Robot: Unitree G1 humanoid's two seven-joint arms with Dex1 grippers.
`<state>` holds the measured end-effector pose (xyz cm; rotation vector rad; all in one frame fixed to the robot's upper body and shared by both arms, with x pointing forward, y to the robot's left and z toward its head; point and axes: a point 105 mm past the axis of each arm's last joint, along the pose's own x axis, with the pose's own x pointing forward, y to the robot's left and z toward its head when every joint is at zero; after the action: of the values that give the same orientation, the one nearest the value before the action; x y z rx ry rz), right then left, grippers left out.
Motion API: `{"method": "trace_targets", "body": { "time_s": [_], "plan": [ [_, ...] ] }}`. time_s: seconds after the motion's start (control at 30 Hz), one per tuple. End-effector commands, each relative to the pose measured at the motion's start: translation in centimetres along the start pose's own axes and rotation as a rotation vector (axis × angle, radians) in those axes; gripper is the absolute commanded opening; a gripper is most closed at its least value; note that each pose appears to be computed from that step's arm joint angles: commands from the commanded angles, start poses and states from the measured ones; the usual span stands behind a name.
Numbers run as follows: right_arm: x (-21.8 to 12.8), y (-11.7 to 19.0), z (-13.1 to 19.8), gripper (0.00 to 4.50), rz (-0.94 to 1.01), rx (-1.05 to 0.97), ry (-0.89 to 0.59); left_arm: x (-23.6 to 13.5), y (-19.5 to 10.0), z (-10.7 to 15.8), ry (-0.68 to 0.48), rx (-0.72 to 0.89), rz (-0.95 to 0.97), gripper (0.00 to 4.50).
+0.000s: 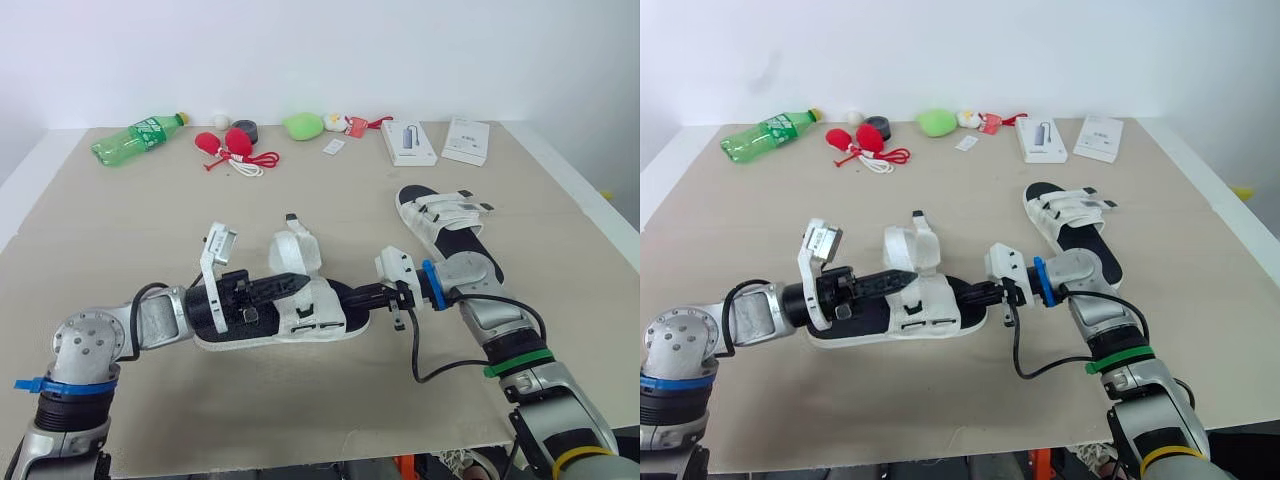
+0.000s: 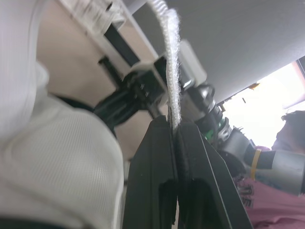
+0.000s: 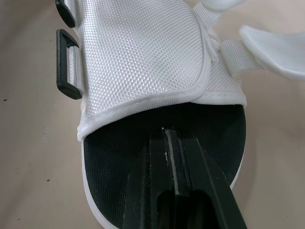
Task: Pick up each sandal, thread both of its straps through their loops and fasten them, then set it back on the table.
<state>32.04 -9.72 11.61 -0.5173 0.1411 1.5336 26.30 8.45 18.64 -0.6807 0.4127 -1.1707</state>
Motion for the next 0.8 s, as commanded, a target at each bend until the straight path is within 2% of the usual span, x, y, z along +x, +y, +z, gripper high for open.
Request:
{"method": "trace_targets", "body": {
  "time_s": [0.03, 0.2, 0.8],
  "plan": [
    [-0.7, -0.1, -0.5, 0.0, -0.019, 0.004, 0.04, -0.1, -0.3, -0.3, 0.022, 0.012, -0.018, 0.05],
    [-0.8, -0.1, -0.5, 0.0, -0.023, 0.007, 0.042, -0.3, -0.1, -1.6, 0.062, -0.004, -0.014, 0.05],
    [-0.6, -0.3, -0.2, 0.0, -0.019, 0.006, 0.038, -0.8, 1.3, -2.0, 0.082, 0.029, 0.057, 0.05]
  ]
}}
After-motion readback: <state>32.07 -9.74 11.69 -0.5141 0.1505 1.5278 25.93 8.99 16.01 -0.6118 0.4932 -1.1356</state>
